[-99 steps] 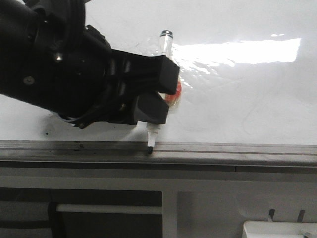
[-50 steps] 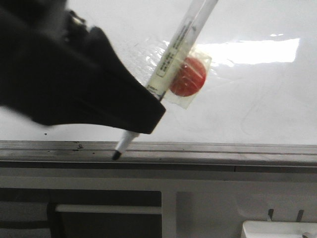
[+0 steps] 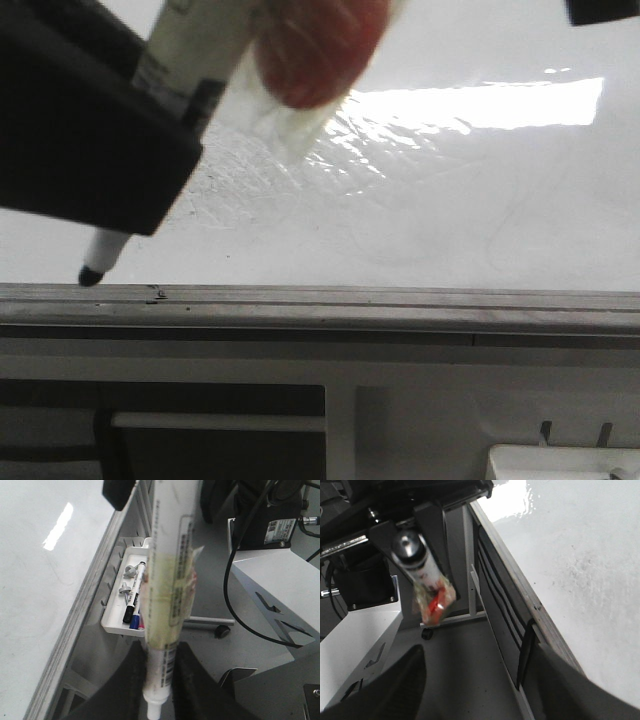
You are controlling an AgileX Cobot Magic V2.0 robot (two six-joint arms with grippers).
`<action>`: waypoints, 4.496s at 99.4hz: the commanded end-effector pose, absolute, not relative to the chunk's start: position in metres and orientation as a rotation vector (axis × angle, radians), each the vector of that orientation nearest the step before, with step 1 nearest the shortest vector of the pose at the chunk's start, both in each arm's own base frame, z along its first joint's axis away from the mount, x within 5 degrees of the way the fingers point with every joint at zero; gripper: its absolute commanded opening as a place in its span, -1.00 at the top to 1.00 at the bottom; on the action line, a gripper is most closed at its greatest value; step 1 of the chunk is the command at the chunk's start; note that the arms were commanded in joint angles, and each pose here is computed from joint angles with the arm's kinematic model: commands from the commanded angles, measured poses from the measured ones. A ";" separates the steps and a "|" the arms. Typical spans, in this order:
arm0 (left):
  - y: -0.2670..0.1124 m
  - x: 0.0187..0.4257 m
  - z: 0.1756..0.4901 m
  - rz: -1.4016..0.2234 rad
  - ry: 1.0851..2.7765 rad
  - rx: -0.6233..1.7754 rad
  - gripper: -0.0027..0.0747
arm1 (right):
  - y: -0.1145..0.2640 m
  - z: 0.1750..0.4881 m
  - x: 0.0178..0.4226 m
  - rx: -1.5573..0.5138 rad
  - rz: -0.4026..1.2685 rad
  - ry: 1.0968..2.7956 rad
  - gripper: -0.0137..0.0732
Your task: Write number 8 on whiteboard
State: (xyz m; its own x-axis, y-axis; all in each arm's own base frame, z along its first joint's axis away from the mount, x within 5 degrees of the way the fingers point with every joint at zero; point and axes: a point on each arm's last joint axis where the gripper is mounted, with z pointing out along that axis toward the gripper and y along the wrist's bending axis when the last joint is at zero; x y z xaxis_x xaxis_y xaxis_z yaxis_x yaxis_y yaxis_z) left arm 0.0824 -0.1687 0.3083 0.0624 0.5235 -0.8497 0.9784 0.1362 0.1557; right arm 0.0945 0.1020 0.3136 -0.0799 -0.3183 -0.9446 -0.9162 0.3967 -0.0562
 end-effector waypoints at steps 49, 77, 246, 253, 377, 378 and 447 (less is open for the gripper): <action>-0.172 0.085 0.321 -0.701 1.542 1.416 0.98 | 0.156 0.330 0.140 -1.170 0.909 1.634 -0.28; -0.172 0.085 0.322 -0.716 1.548 1.407 0.98 | 0.162 0.326 0.141 -1.162 1.012 1.655 0.60; -0.059 0.045 0.322 -0.926 1.323 0.515 0.98 | 0.094 0.299 0.180 -0.614 0.046 1.701 0.79; -0.059 0.045 0.322 -0.926 1.323 0.515 0.98 | 0.097 0.296 0.180 -0.630 0.076 1.719 0.79; -0.060 0.045 0.322 -0.940 1.333 0.507 0.98 | 0.051 0.317 0.188 -0.579 0.177 1.796 0.79; -0.060 0.045 0.322 -0.940 1.333 0.507 0.98 | 0.051 0.318 0.189 -0.579 0.177 1.795 0.79; -0.067 0.041 0.315 -0.967 1.434 0.627 0.37 | 0.076 0.381 0.140 -0.869 0.426 1.545 0.79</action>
